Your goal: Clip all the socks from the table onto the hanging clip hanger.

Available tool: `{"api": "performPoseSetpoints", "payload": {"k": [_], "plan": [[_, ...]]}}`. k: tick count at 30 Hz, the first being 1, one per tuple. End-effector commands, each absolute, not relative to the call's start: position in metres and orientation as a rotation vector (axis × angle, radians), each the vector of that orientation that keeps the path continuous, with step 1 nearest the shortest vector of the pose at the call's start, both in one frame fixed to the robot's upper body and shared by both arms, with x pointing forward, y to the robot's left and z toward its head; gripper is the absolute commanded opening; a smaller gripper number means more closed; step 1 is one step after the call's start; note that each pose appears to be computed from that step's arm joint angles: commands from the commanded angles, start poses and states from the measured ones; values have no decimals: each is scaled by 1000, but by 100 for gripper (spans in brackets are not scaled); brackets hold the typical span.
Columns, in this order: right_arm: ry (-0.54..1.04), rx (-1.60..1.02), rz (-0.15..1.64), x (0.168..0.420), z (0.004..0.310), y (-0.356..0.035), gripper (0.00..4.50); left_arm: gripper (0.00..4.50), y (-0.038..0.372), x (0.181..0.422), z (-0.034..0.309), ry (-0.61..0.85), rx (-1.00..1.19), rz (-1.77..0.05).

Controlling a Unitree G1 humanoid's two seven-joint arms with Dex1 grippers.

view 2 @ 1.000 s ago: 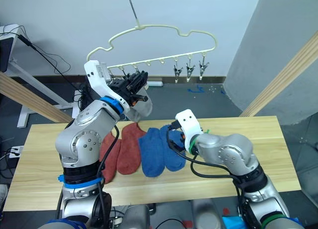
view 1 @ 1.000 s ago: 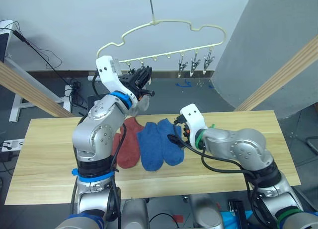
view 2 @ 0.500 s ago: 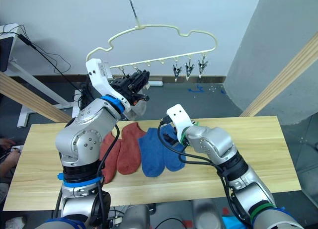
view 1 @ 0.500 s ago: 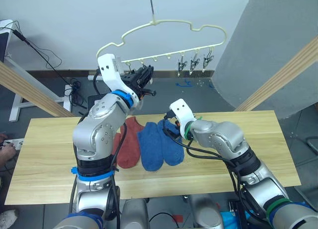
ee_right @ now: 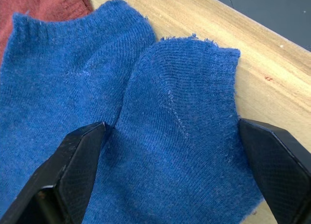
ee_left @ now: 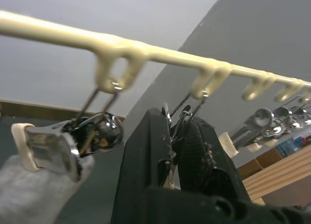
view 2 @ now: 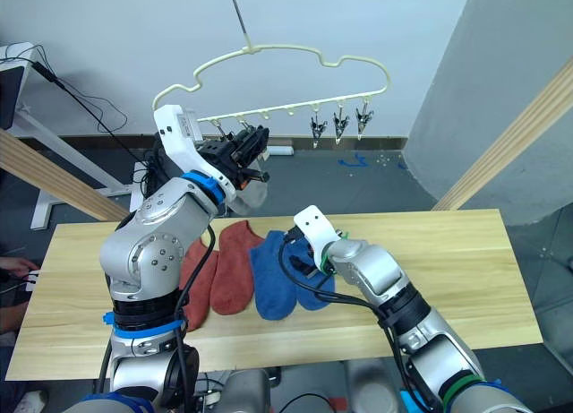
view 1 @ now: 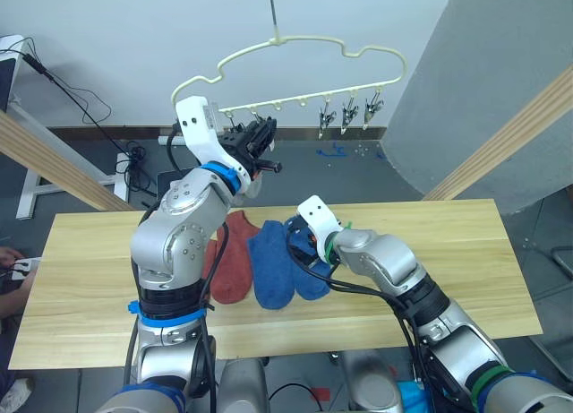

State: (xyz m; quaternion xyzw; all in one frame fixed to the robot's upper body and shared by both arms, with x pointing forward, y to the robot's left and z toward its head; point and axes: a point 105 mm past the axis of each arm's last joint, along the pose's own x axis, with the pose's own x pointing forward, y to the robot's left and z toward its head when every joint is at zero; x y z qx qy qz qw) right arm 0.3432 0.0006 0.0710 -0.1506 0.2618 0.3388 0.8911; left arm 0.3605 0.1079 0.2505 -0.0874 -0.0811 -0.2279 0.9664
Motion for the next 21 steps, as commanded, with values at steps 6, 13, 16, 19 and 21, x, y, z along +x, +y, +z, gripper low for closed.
{"api": "performPoseSetpoints", "payload": {"k": [6, 13, 16, 19, 21], "plan": [[550, -305, 738, 338, 69, 2, 450, 32, 106, 353, 263, -223, -150, -468], [553, -347, 716, 341, 63, -7, 450, 32, 104, 353, 263, -226, -155, -470], [552, -366, 699, 342, 61, -14, 450, 32, 104, 353, 262, -225, -155, -471], [554, -378, 694, 342, 60, -18, 450, 32, 104, 353, 262, -225, -155, -471], [556, -375, 698, 341, 59, -18, 450, 32, 104, 353, 262, -225, -155, -470]]}}
